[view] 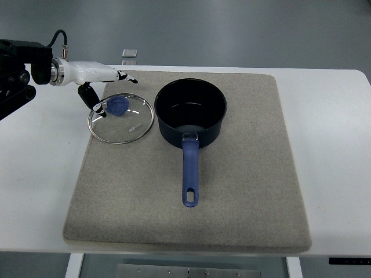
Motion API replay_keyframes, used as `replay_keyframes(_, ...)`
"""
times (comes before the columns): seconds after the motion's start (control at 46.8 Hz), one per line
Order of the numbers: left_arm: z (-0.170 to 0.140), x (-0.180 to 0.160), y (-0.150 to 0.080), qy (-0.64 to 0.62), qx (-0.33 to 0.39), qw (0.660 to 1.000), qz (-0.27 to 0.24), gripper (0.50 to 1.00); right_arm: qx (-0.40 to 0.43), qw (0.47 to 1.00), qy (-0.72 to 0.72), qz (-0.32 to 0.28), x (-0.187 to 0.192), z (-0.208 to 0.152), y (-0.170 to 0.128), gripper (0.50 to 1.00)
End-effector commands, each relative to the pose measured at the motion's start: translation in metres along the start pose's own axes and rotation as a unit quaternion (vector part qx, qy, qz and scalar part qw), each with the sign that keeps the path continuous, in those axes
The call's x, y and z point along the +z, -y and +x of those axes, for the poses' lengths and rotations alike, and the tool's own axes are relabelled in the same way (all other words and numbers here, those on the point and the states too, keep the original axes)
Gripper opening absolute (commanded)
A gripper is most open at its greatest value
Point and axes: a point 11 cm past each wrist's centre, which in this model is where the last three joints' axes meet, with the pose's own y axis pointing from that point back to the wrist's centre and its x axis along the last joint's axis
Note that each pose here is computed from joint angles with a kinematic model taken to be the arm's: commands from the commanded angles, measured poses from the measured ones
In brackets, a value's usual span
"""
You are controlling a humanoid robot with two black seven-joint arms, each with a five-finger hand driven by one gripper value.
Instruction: Open pot lid and place left with left hand
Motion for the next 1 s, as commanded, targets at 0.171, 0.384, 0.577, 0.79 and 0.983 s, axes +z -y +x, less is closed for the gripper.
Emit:
replay_keyframes(0.171, 0.026, -0.008, -0.014, -0.222, 0.094, 0.969, -0.051, 0.996, 0.0, 1.0, 0.0, 0.0, 0.0, 0.0, 0.0, 0.915)
replay_keyframes(0.384, 0.036, -0.04, -0.024, -0.397, 0.173, 0.899, -0.062, 0.996, 0.0, 1.0, 0.0, 0.0, 0.0, 0.0, 0.0, 0.915)
replay_keyframes(0.577, 0.036, -0.059, -0.021, -0.52, 0.223, 0.821, -0.081, 0.996, 0.0, 1.0, 0.0, 0.0, 0.0, 0.0, 0.0, 0.915)
replay_keyframes(0.79, 0.031, -0.067, -0.026, -0.605, 0.214, 0.755, -0.131, 0.996, 0.0, 1.0, 0.0, 0.0, 0.0, 0.0, 0.0, 0.915)
replay_keyframes(0.983, 0.03, -0.084, -0.04, -0.646, 0.216, 0.716, -0.154, 0.996, 0.0, 1.0, 0.0, 0.0, 0.0, 0.0, 0.0, 0.915)
